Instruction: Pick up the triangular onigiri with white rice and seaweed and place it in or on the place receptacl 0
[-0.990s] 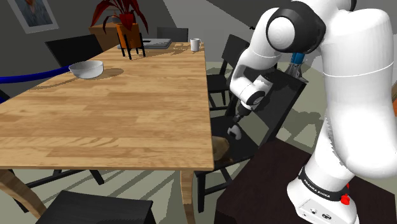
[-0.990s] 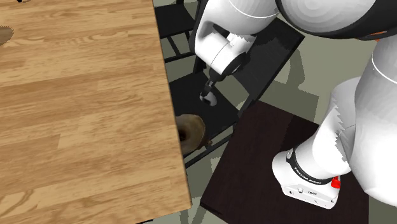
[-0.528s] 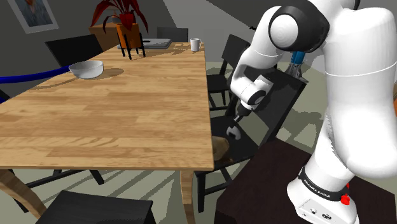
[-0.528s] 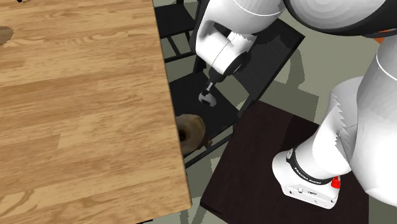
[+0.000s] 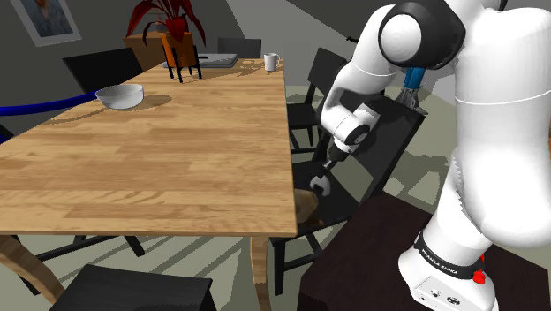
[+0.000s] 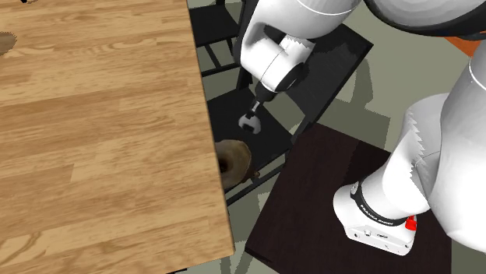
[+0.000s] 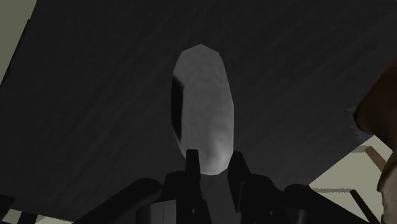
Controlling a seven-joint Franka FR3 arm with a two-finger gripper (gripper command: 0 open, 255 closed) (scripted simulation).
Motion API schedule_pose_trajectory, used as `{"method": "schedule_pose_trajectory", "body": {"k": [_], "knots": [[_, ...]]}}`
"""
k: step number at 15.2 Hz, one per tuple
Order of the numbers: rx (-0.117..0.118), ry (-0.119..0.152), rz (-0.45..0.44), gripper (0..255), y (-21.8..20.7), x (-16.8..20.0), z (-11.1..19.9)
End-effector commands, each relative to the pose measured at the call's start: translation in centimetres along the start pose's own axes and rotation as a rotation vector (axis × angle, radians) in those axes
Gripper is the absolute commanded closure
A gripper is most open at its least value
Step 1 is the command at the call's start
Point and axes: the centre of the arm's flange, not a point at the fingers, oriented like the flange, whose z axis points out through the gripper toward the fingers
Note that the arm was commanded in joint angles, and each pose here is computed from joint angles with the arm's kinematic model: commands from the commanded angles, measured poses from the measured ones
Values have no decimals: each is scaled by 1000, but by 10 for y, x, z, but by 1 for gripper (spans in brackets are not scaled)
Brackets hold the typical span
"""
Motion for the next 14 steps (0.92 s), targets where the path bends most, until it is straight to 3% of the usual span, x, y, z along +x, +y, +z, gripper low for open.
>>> {"method": "schedule_pose_trajectory", "body": {"k": [1, 14], "knots": [[-34, 9, 68, 255, 23, -11, -24], [-34, 9, 68, 255, 10, 12, -88]]}}
